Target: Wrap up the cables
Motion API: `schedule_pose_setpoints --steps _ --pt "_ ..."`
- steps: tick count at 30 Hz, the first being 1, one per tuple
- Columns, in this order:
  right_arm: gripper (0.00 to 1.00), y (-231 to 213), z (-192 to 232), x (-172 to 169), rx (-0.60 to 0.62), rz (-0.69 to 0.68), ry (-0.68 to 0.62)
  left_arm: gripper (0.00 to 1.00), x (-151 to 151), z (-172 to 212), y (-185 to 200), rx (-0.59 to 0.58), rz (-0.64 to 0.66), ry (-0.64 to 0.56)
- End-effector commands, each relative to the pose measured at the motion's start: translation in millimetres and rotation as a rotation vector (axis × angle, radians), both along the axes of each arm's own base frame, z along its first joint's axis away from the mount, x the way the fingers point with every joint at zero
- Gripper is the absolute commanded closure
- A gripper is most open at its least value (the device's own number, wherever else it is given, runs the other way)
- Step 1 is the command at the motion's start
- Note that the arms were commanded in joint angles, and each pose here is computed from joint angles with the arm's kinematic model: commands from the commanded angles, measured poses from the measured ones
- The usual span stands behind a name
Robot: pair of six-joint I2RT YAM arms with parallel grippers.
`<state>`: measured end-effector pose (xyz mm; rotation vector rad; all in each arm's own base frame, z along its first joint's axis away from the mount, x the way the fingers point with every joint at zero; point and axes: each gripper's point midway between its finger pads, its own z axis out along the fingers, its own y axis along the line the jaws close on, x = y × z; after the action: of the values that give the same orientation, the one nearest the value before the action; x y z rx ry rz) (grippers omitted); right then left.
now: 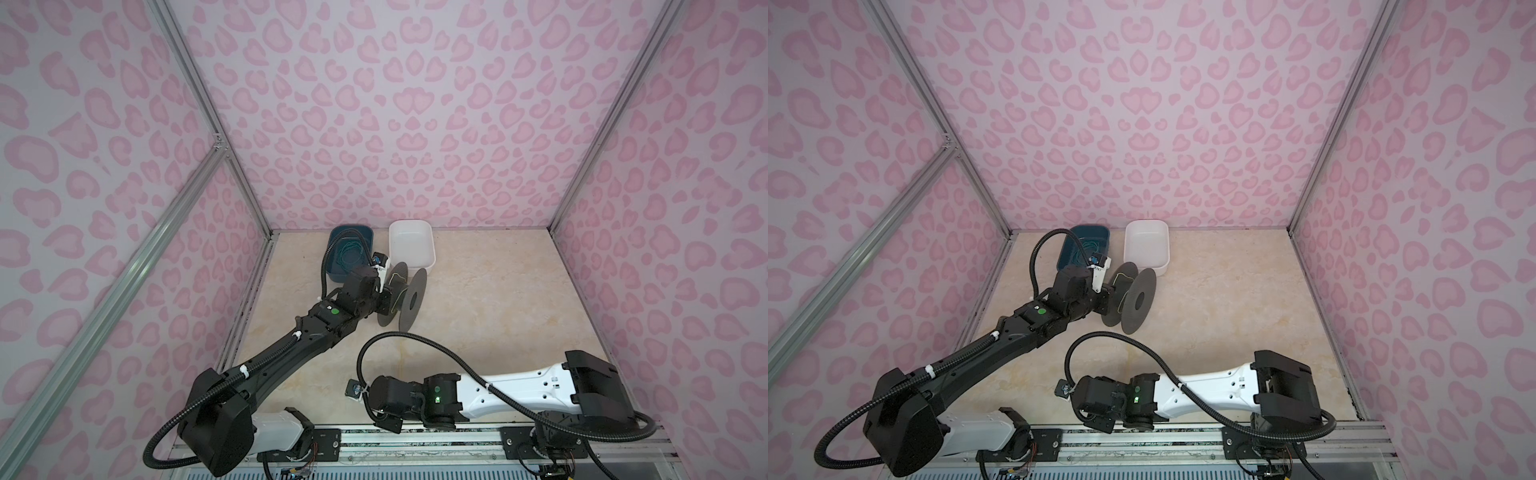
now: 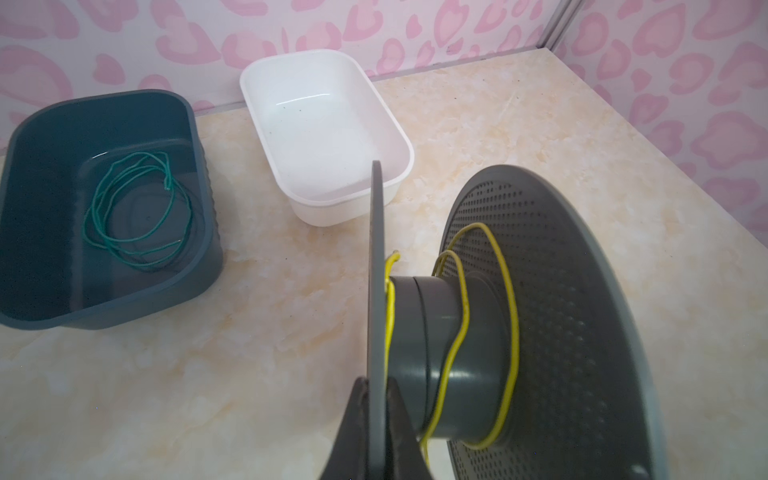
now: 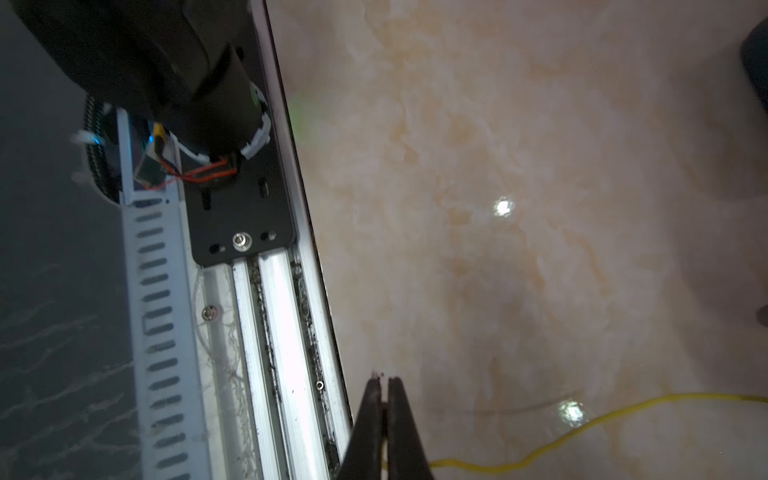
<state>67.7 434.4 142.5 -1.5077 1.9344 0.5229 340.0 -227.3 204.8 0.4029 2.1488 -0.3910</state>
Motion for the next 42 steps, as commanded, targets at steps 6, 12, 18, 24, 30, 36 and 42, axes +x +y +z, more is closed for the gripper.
schedule_pose_setpoints --steps 6,12,18,24,30,36,42 --pt "1.0 -11 115 63 0.251 -0.169 -0.141 0.97 18 12 0 -0.056 0.078 -0.047" --pt "1.0 -41 162 112 0.352 -0.287 -0.219 0.96 13 13 0 -0.064 0.064 -0.044" --pt "1.0 -65 203 162 0.461 -0.39 -0.257 0.96 -3 4 1 -0.078 0.028 -0.008" --pt "1.0 -84 243 217 0.561 -0.469 -0.285 0.96 -28 -4 3 -0.051 -0.008 0.013" --pt "1.0 -123 267 282 0.631 -0.602 -0.318 0.96 -56 -13 8 -0.007 -0.047 0.028" --pt "1.0 -181 282 341 0.66 -0.78 -0.38 0.96 -80 -13 13 0.0 -0.095 0.047" --pt "1.0 -239 274 386 0.643 -0.961 -0.425 0.96 -98 1 18 -0.008 -0.145 0.03"
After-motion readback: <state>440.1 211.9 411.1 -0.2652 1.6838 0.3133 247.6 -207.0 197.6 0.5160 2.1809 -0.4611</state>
